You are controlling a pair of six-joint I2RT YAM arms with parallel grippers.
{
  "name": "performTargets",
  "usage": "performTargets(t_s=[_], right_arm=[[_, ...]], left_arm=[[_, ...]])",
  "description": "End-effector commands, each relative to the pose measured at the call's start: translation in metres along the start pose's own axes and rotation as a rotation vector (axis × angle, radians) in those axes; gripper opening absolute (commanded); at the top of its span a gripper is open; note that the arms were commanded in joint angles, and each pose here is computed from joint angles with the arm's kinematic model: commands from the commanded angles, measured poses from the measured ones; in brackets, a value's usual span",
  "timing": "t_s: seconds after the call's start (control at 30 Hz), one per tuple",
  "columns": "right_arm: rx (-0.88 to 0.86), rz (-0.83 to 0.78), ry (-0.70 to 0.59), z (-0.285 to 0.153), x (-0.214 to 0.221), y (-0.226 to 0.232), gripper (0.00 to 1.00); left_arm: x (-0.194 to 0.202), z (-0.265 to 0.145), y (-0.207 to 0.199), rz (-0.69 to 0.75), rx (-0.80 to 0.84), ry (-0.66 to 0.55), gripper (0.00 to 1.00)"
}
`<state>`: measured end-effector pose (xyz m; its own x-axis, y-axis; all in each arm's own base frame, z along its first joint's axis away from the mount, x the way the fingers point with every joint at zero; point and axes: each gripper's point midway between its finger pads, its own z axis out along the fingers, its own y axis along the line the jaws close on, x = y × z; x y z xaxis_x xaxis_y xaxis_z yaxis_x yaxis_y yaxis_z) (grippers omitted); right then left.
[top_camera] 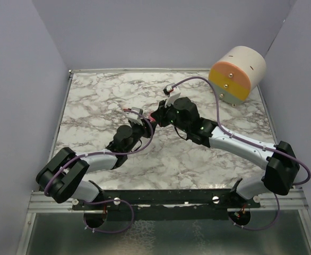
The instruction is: Put the keys on the keyring
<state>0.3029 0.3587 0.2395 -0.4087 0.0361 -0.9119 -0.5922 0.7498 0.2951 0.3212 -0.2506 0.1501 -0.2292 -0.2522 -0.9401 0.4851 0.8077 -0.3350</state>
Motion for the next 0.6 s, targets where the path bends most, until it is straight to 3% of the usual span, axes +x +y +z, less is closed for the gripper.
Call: performTargets(t_s=[0.0, 0.57], right_arm=[[-0.028, 0.0, -0.016, -0.0075, -0.0076, 0.0048, 0.01], [-0.047, 0.002, -0.01, -0.0093, -0.007, 0.0079, 0.01]], left_arm=[[-0.0146, 0.0043, -0.0109, 0.009, 0.043, -0.057, 0.43], [-0.0089, 0.0091, -0.012, 0.008, 0.051, -0.046, 0.42]])
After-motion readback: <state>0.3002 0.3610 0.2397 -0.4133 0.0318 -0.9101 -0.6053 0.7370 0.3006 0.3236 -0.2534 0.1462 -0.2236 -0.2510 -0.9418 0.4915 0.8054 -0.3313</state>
